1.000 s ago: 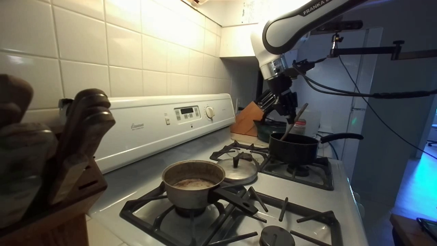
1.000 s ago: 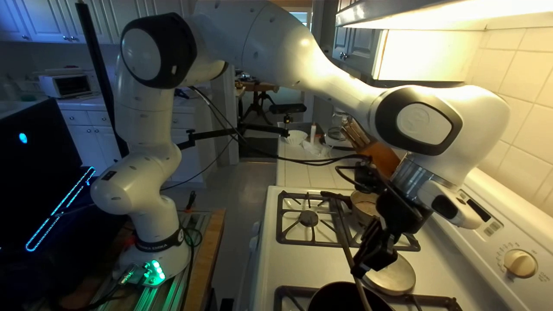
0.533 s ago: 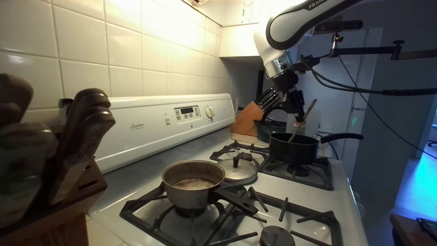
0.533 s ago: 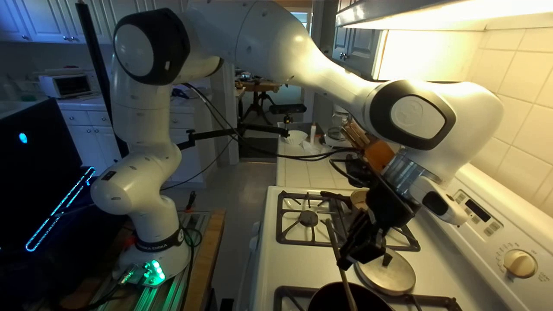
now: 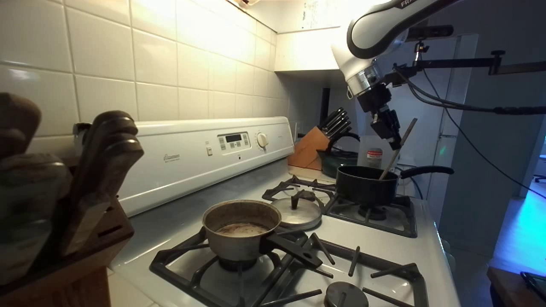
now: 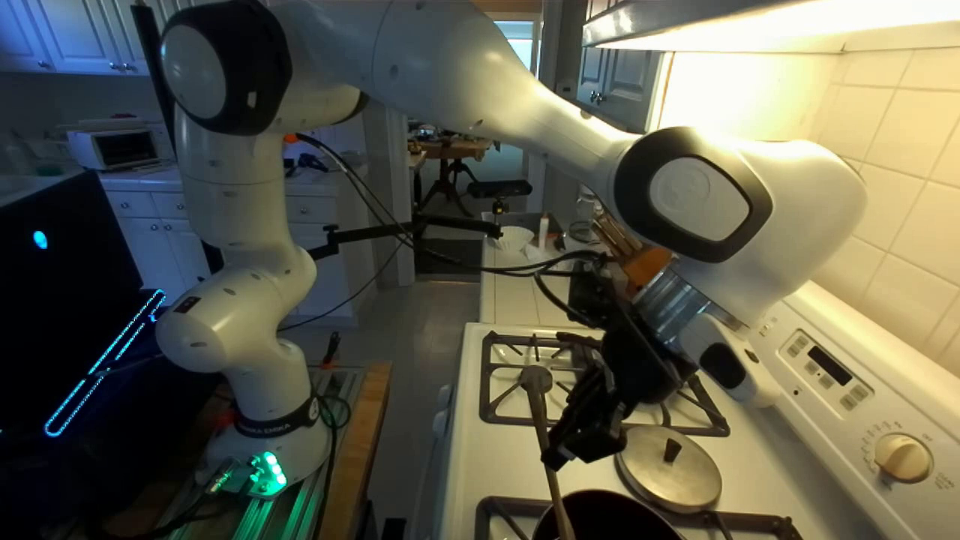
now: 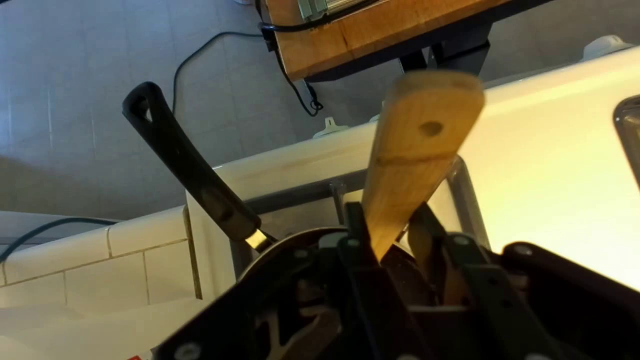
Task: Pick up the wooden spoon, then move it around in the pot and then place it on the counter
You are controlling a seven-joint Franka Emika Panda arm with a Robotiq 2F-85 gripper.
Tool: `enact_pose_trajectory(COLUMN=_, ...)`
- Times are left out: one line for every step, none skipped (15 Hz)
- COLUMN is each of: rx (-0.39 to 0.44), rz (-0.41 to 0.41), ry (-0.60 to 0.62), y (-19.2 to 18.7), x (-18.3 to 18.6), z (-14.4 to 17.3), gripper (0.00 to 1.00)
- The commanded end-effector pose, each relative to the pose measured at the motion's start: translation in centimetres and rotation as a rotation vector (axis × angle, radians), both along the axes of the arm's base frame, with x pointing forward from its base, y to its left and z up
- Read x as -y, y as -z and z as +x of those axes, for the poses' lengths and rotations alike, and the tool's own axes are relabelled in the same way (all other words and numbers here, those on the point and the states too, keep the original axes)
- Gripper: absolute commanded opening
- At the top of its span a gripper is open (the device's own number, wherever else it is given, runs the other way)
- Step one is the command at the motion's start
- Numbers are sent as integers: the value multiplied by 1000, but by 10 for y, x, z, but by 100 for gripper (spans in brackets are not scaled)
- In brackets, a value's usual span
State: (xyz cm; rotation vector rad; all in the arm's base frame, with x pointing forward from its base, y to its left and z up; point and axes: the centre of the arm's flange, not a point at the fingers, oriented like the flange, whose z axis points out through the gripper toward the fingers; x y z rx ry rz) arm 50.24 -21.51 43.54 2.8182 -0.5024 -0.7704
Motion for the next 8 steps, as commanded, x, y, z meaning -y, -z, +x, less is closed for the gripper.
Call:
enact_pose_trajectory(rx=24, rz=6, ry=62, y=-3, x=18, z=-8, gripper=7)
enact_pose_trajectory(rx=30, rz=3, ry=73, y=-3, x=22, z=-5, gripper=7)
enact_pose_trajectory(rx=37, rz=-4, ry=82, y=-2, x=25, z=-3, gripper=7)
enact_pose_trajectory(rx=54, rz=-16, ry=93, y=0, x=27, z=2, gripper=7)
enact_pose_trajectory(rx=58, rz=-22, ry=97, y=1, x=29, z=7, gripper=7)
enact_pose_trajectory(rx=73, rz=-33, ry=103, y=2, x=29, z=13, gripper=7)
enact_pose_trajectory(rx=83, rz=-40, ry=105, y=3, x=27, z=20, gripper=7)
enact_pose_trajectory(rx=96, rz=-44, ry=104, y=4, x=25, z=28, gripper=7)
